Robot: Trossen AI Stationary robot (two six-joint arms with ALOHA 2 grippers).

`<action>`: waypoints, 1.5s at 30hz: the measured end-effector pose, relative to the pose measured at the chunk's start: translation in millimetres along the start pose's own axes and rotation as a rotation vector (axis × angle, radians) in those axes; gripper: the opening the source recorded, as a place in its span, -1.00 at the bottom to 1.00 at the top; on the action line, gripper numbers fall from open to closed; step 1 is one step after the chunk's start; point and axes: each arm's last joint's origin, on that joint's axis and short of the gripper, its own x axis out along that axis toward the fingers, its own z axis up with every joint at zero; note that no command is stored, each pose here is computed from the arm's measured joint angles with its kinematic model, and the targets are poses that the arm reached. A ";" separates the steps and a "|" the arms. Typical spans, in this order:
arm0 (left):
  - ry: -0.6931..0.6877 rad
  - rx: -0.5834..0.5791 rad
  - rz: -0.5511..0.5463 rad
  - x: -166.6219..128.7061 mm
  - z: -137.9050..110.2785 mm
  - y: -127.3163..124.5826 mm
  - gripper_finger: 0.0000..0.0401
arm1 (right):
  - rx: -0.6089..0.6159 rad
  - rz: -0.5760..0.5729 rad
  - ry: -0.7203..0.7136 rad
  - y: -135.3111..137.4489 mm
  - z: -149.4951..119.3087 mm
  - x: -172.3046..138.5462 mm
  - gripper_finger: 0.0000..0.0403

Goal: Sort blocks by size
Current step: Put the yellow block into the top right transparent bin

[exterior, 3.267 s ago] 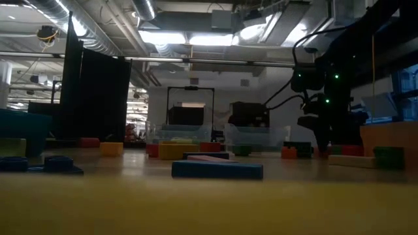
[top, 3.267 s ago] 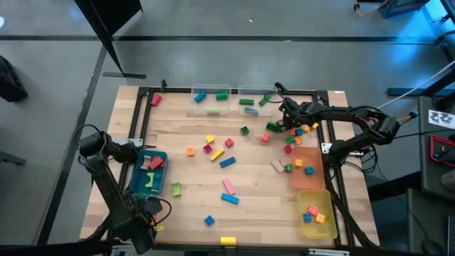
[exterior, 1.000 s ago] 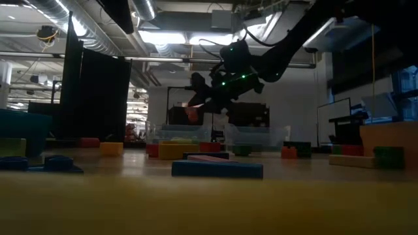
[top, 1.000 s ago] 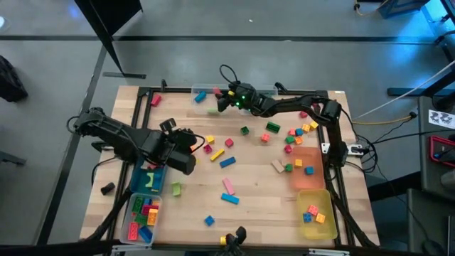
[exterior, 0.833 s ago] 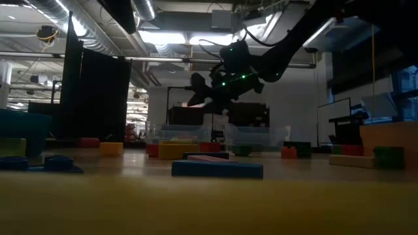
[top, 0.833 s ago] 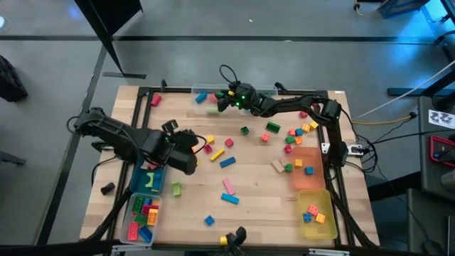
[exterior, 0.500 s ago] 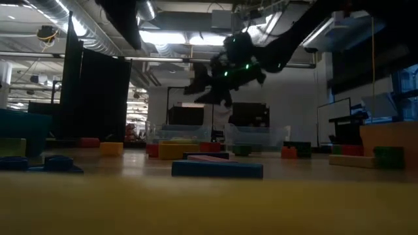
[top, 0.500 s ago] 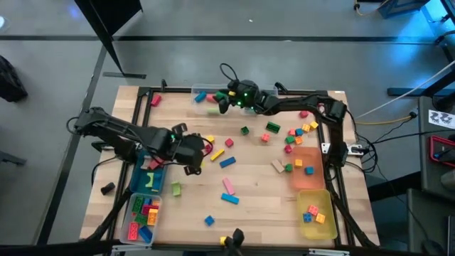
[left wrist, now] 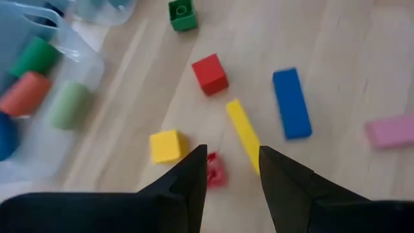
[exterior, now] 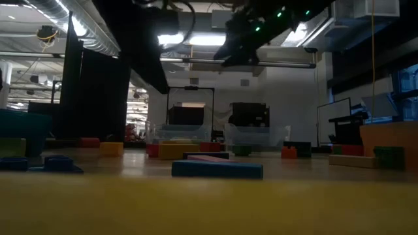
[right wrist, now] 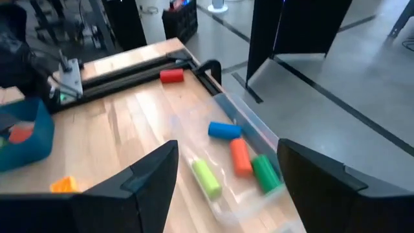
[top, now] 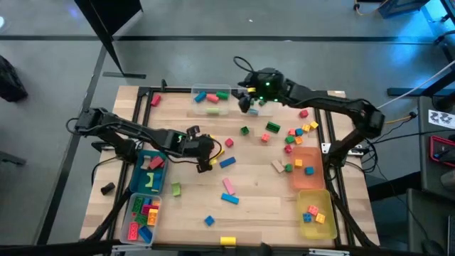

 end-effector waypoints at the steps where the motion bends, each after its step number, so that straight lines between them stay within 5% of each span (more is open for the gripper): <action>1: -0.011 -0.028 -0.017 2.9 0.7 1.6 -0.34 | -0.002 -0.002 0.007 0.1 1.9 -6.5 0.31; 12: -0.096 -0.110 -0.067 38.9 -5.7 1.6 -0.11 | -0.002 -0.014 0.210 0.5 -2.7 -57.6 0.31; 31: 0.029 0.042 -0.027 105.1 -33.6 -19.3 -0.11 | -0.062 -0.032 0.365 12.3 -13.4 -85.2 0.31; 35: 0.038 0.037 -0.024 110.1 -34.4 -18.1 -0.25 | -0.082 -0.002 0.372 22.2 -14.8 -85.9 0.31; 41: 0.012 0.048 -0.031 111.9 -32.0 -17.8 -0.77 | -0.132 0.077 0.404 46.9 -20.3 -89.2 0.31; 45: -0.020 0.062 -0.055 110.6 -22.5 -19.1 -0.79 | -0.181 0.138 0.452 66.8 -29.0 -93.3 0.31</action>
